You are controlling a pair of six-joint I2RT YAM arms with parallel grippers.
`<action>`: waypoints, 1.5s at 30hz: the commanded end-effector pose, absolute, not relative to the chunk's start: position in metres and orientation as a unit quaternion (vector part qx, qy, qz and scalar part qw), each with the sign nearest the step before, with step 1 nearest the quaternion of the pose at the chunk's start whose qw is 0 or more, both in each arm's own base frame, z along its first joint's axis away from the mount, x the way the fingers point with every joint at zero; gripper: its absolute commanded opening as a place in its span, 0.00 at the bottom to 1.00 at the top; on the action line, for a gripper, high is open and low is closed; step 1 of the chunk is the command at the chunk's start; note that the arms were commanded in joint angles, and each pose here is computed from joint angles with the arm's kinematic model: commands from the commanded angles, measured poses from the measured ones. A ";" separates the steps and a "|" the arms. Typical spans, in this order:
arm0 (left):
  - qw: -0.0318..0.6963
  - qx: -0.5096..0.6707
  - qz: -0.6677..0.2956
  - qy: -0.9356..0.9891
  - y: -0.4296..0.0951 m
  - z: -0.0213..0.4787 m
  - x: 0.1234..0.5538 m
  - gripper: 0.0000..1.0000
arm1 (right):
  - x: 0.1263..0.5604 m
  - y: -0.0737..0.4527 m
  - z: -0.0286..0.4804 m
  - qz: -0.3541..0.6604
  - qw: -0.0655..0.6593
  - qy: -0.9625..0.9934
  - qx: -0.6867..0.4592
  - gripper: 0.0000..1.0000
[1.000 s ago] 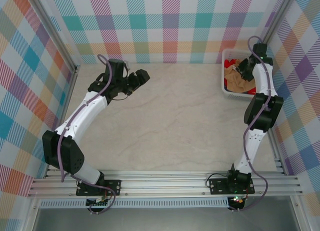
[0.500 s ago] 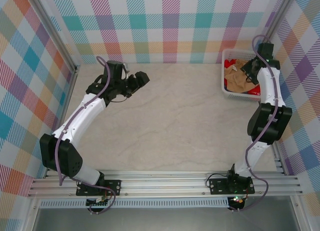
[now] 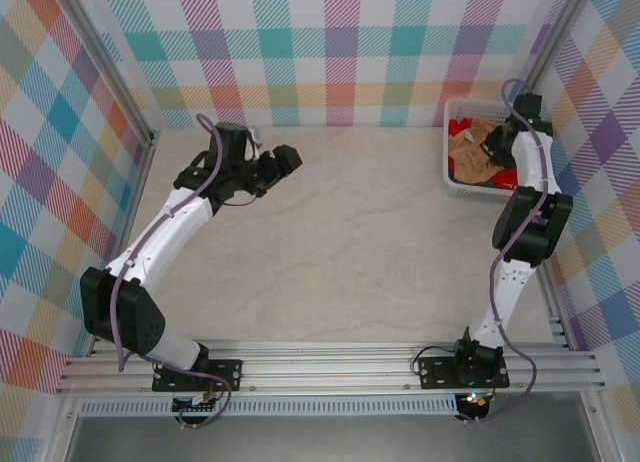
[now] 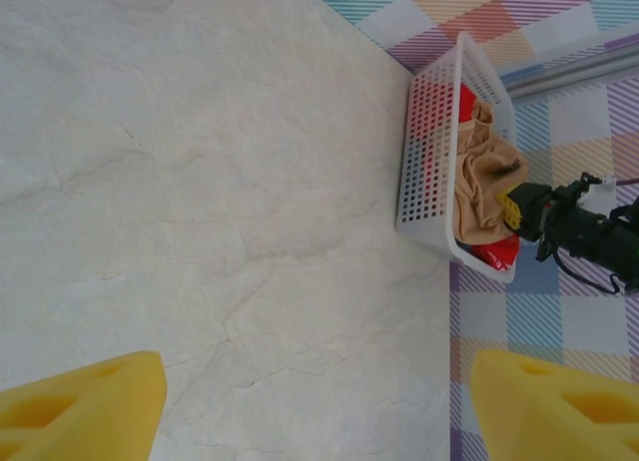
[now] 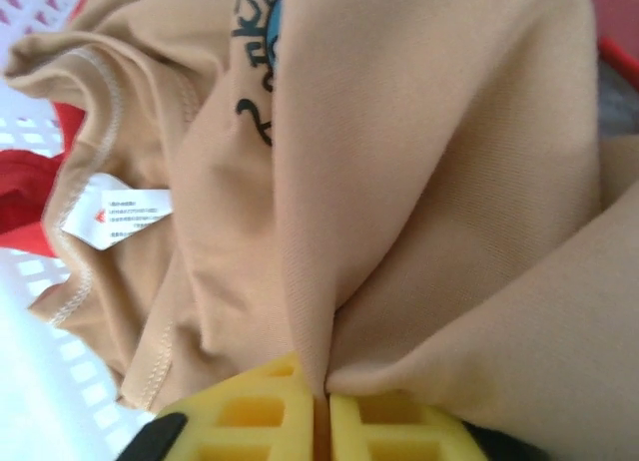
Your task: Fold and stack the t-shirts
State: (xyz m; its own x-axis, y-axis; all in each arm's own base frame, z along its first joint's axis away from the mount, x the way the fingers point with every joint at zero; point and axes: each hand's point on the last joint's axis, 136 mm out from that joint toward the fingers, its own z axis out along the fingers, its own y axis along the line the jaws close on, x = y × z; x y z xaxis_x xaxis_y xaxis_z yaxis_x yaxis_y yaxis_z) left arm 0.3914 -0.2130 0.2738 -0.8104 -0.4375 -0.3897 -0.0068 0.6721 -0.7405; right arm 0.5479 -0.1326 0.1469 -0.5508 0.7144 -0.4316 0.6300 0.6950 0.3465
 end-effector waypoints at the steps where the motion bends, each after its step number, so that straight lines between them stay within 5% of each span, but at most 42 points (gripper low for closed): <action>1: 0.287 -0.116 -0.394 0.865 -0.217 0.284 0.383 0.79 | 0.557 -0.120 0.202 0.087 0.345 0.870 0.341 0.00; 12: 0.283 -0.155 -0.325 0.889 -0.201 0.257 0.397 0.78 | 0.538 0.042 0.460 0.188 0.590 0.775 0.125 0.00; 20: 0.292 -0.217 -0.171 0.916 -0.147 0.251 0.395 0.79 | 0.482 0.161 0.560 0.347 0.620 0.704 -0.019 0.00; 26: 0.330 -0.267 -0.079 0.902 -0.099 0.273 0.375 0.81 | 0.455 0.242 0.463 0.399 0.484 0.776 -0.071 0.00; 33: 0.336 -0.267 -0.101 0.898 -0.092 0.269 0.347 0.78 | 0.374 0.236 0.228 0.359 0.262 0.896 0.018 0.00; 35: 0.309 -0.239 -0.150 0.908 -0.114 0.254 0.344 0.72 | 0.350 0.220 0.181 0.319 0.209 0.924 0.042 0.15; 40: 0.205 -0.175 -0.262 0.927 -0.175 0.205 0.329 0.62 | 0.318 0.173 0.149 0.222 0.179 0.955 0.083 0.42; 45: 0.123 -0.134 -0.250 0.951 -0.211 0.157 0.311 0.64 | 0.305 0.129 0.141 0.158 0.176 0.960 0.147 0.42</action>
State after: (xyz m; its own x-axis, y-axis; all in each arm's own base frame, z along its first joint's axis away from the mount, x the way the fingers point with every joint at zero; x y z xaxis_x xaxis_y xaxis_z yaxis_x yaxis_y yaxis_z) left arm 0.3198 -0.1798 0.1610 -0.8908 -0.3947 -0.2251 -0.2642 0.8530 -0.4500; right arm 0.3120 0.1573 0.1468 -0.9146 0.2733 -0.2980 0.1249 0.8919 0.4347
